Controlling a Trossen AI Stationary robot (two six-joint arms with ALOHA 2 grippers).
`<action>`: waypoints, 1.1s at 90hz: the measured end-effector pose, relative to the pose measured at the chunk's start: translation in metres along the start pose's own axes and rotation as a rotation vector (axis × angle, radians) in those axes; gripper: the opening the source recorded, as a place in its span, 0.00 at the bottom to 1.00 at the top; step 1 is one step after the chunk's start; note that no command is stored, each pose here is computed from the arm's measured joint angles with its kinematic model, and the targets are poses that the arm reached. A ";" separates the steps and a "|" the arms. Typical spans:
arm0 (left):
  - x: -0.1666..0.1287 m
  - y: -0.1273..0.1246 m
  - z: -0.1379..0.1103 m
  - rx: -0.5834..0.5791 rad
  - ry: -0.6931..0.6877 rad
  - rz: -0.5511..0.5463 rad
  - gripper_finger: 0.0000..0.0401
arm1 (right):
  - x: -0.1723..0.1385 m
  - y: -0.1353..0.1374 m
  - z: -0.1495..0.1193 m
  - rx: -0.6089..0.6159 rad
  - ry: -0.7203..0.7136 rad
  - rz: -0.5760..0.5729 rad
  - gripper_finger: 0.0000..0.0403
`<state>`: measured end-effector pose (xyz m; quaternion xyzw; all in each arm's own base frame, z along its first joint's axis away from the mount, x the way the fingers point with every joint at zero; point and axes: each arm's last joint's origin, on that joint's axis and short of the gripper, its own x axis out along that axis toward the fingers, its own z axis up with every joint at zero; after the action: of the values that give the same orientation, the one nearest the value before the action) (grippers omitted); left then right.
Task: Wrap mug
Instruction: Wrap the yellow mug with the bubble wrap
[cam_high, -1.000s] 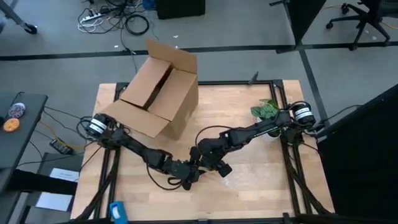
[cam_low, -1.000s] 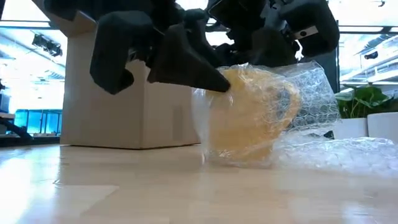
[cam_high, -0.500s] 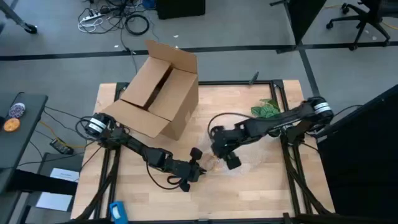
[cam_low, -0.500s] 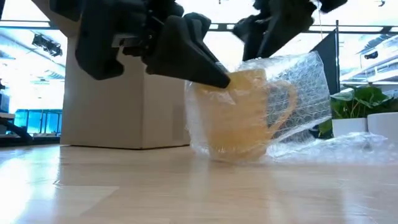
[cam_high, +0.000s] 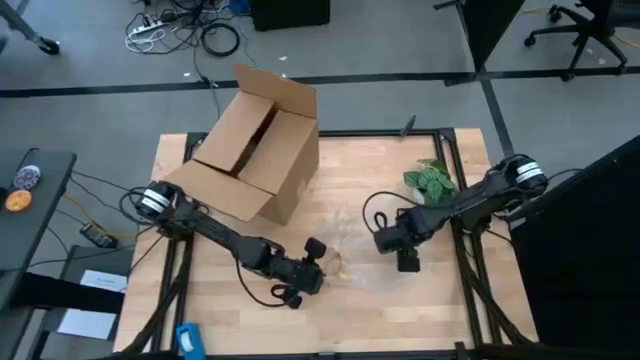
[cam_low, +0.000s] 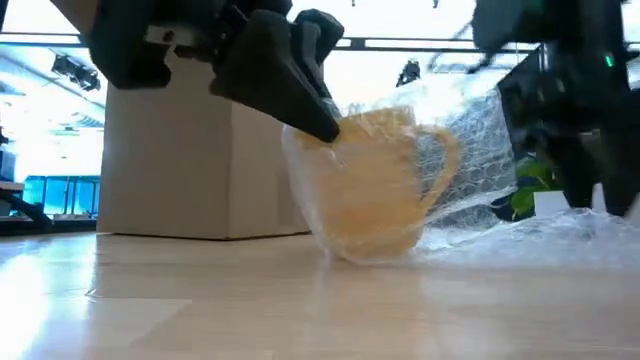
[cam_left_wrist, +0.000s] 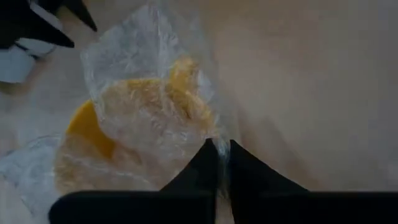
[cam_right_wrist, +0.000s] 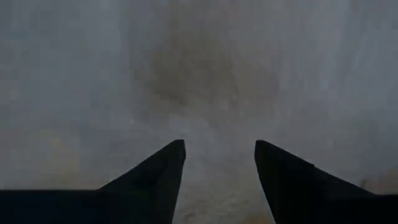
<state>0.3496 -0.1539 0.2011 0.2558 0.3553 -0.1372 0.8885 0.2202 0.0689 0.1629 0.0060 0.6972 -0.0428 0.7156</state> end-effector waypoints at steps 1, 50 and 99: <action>0.000 0.000 0.000 -0.001 -0.002 -0.003 0.00 | 0.002 0.000 -0.001 0.004 0.000 0.000 0.44; -0.018 0.007 0.016 -0.023 0.096 -0.102 0.00 | 0.003 -0.010 -0.011 0.052 0.014 -0.058 0.02; -0.016 0.039 0.008 -0.189 0.110 -0.227 0.00 | -0.078 0.005 0.034 -0.076 -0.265 -0.091 0.00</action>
<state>0.3595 -0.1246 0.2316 0.1365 0.4416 -0.1883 0.8666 0.2522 0.0759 0.2415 -0.0584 0.5971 -0.0493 0.7985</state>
